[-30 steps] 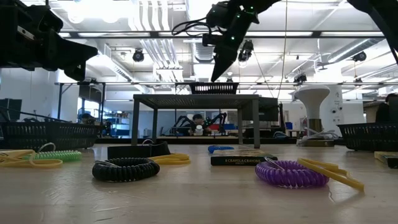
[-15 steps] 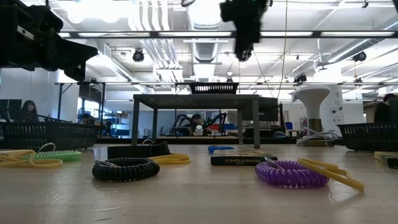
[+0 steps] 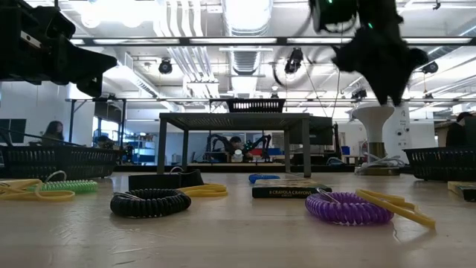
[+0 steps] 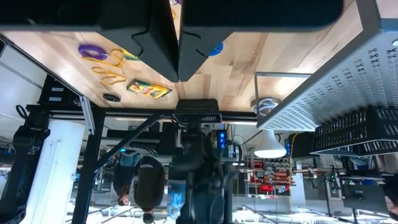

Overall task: Pick & Place Office Desk Supplies
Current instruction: Put the right black bin on the shelf

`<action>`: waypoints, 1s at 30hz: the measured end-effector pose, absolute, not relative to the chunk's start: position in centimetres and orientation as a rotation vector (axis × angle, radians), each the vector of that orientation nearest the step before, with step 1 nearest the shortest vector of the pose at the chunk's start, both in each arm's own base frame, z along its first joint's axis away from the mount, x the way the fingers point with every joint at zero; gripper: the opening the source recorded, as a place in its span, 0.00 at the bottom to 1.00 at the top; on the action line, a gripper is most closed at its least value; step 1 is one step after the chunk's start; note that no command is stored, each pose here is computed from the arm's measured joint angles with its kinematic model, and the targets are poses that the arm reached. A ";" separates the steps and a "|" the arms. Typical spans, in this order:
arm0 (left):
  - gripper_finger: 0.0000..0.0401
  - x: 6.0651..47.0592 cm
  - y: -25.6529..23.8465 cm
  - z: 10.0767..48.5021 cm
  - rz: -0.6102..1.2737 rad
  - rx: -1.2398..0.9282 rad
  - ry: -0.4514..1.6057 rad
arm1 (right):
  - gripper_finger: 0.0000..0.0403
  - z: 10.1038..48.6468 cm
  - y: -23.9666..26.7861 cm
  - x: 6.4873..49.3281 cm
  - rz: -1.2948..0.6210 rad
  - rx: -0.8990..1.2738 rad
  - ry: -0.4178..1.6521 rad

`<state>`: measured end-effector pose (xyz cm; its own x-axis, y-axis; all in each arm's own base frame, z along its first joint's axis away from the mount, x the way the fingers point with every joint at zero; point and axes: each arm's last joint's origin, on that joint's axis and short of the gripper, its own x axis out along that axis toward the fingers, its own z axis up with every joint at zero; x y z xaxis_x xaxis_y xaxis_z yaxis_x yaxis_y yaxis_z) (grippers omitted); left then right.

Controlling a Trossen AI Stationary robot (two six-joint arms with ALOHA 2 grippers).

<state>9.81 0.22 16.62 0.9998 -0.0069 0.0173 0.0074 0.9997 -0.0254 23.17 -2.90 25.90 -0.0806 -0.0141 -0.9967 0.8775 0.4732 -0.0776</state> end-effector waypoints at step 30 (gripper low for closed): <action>0.04 9.8 0.2 16.6 -0.007 -0.026 -0.018 | 0.14 17.0 -2.4 19.8 -0.902 0.828 1.590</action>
<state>9.81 0.22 16.62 0.9998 -0.0069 0.0177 0.0074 0.9996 -0.0258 19.78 -2.40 16.98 -0.1804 0.0580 -0.9819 0.8724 0.4705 -0.1325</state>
